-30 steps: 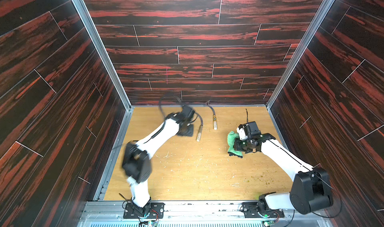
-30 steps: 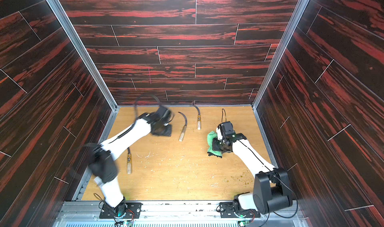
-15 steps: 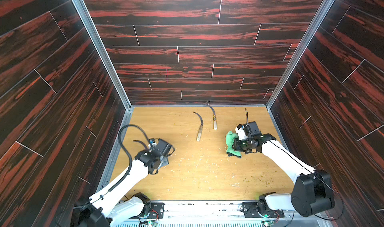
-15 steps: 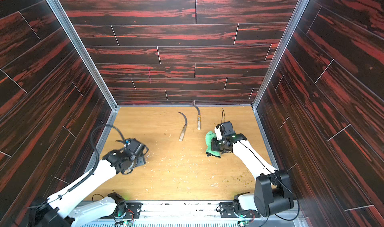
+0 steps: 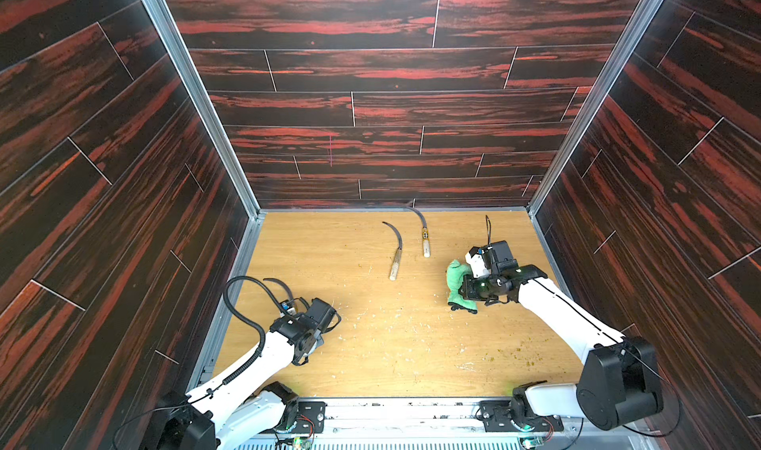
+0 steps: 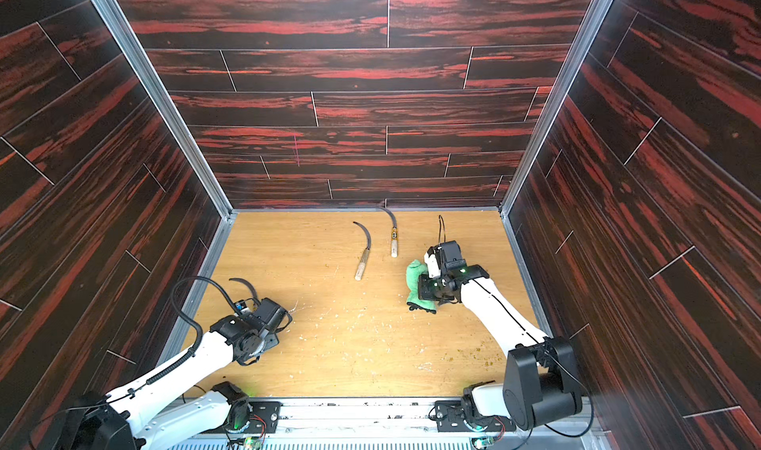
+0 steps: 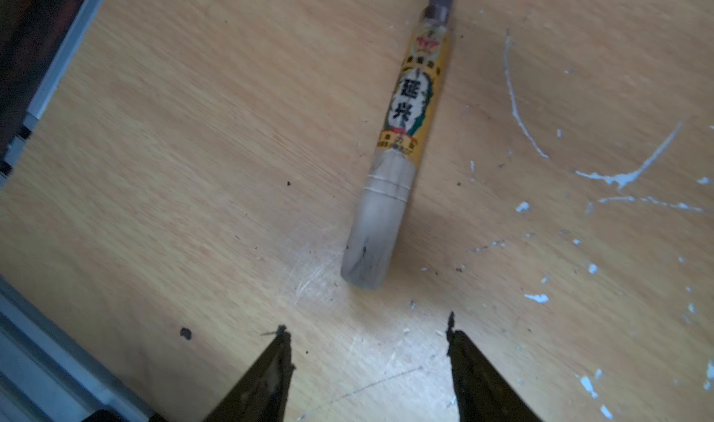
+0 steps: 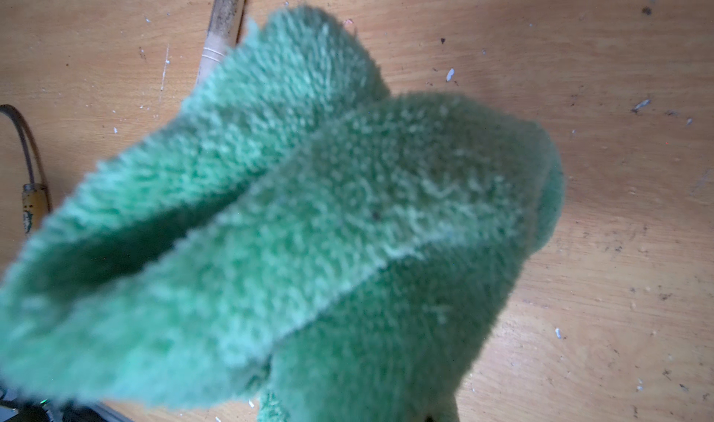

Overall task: Wipe small sickles with rags
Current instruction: Pick up the small sickle from the center of the board.

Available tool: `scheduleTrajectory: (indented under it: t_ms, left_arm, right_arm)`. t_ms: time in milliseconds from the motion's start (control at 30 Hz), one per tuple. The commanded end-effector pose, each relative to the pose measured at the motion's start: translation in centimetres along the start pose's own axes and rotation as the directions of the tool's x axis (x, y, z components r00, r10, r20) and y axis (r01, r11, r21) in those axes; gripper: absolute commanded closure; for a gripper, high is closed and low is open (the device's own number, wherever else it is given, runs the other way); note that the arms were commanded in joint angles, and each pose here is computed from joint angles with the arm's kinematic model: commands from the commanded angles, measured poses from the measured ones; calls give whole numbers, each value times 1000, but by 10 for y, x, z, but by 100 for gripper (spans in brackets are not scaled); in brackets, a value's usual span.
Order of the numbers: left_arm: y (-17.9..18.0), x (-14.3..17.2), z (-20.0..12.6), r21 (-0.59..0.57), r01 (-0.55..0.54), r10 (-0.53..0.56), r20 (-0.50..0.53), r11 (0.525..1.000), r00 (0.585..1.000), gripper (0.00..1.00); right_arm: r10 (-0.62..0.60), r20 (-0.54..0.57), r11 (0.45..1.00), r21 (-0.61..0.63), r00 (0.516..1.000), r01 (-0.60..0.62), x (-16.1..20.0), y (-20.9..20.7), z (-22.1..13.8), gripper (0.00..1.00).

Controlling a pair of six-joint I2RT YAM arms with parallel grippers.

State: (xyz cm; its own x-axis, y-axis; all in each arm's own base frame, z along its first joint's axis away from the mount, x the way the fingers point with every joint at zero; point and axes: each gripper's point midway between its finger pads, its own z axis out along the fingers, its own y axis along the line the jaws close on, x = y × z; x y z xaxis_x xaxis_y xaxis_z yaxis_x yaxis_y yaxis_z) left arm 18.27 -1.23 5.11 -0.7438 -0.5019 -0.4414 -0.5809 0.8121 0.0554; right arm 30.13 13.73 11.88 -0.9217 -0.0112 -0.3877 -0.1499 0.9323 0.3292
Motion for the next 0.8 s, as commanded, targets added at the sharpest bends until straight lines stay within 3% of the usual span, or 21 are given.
scheduleTrajectory:
  t_ms: [0, 400, 767]
  left_arm:
    - [-2, -2, 9, 21, 39, -39, -13, 999, 999, 35]
    - [-6, -1, 33, 28, 44, -41, -99, 999, 994, 44]
    - [-7, -2, 43, 0, 22, -22, -116, 1000, 993, 50]
  right_arm:
    - [-9, -19, 1000, -21, 1000, 8, 7, 5, 0, 100]
    - [-9, -30, 1000, -16, 1000, 8, 8, 4, 1, 100]
    - [-8, -30, 1000, -12, 1000, 7, 8, 3, 1, 100]
